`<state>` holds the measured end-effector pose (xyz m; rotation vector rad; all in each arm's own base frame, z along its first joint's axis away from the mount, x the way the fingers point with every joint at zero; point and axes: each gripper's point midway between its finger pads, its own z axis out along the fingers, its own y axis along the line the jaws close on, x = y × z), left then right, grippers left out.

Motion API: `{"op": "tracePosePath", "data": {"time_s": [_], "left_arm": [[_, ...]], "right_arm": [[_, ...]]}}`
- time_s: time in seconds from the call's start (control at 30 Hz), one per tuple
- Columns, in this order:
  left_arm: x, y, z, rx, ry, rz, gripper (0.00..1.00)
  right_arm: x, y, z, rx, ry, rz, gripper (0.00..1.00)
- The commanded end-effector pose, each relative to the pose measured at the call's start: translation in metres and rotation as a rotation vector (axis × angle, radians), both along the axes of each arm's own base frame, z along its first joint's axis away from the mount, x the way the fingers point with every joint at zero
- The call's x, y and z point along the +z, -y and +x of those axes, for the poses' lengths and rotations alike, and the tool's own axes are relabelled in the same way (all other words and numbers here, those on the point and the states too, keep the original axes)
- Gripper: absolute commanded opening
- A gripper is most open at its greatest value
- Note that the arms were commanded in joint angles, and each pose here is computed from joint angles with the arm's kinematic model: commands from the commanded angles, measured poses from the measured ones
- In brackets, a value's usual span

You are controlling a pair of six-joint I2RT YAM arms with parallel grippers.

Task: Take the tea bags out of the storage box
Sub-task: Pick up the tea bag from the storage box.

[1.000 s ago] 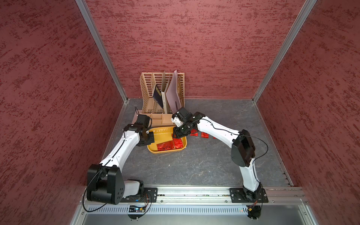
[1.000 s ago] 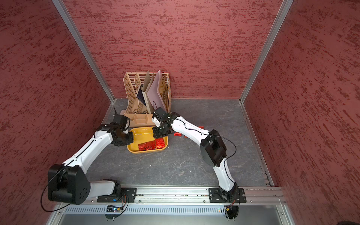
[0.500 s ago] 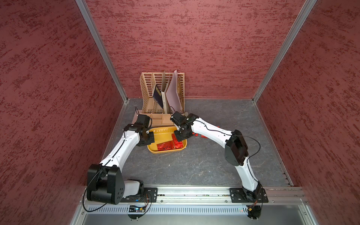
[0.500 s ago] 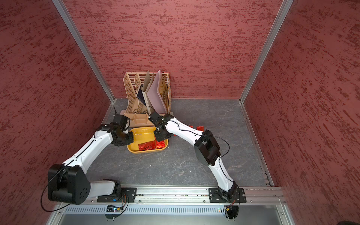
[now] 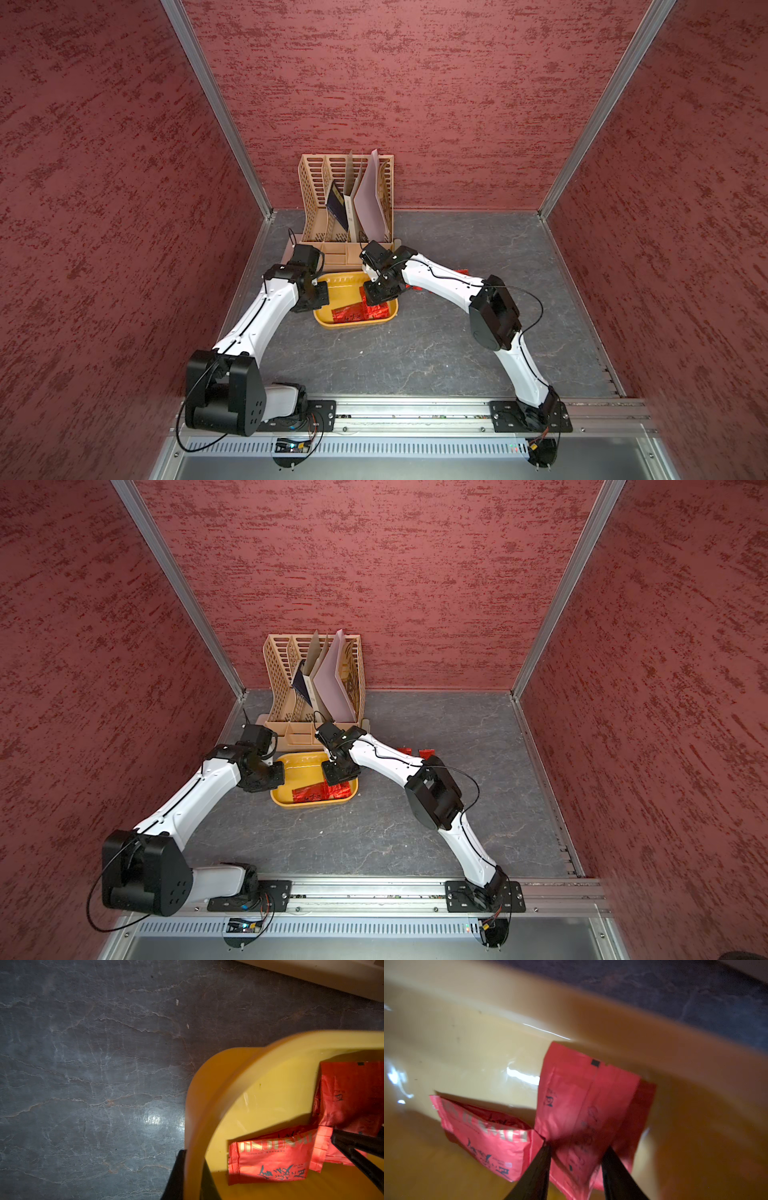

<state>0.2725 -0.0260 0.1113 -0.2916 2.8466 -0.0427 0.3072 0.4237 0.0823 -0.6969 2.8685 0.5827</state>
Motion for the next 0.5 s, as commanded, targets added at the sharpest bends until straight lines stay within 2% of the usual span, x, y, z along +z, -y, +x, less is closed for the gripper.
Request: {"op": "tracePosePath", "data": {"time_s": [0.0, 0.2, 0.47], "left_arm": [[0.0072, 0.0068, 0.0060, -0.010, 0.048, -0.035, 0.00], [0.0090, 0.0064, 0.0064, -0.010, 0.057, -0.030, 0.00], [0.0075, 0.0063, 0.0062, -0.010, 0.050, -0.031, 0.00]], "right_arm": [[0.0311, -0.0210, -0.0001, 0.101, 0.072, 0.121, 0.45], [0.0339, -0.0254, 0.0063, 0.103, 0.100, 0.135, 0.45], [0.0355, -0.0272, 0.0035, 0.099, 0.081, 0.151, 0.32]]}}
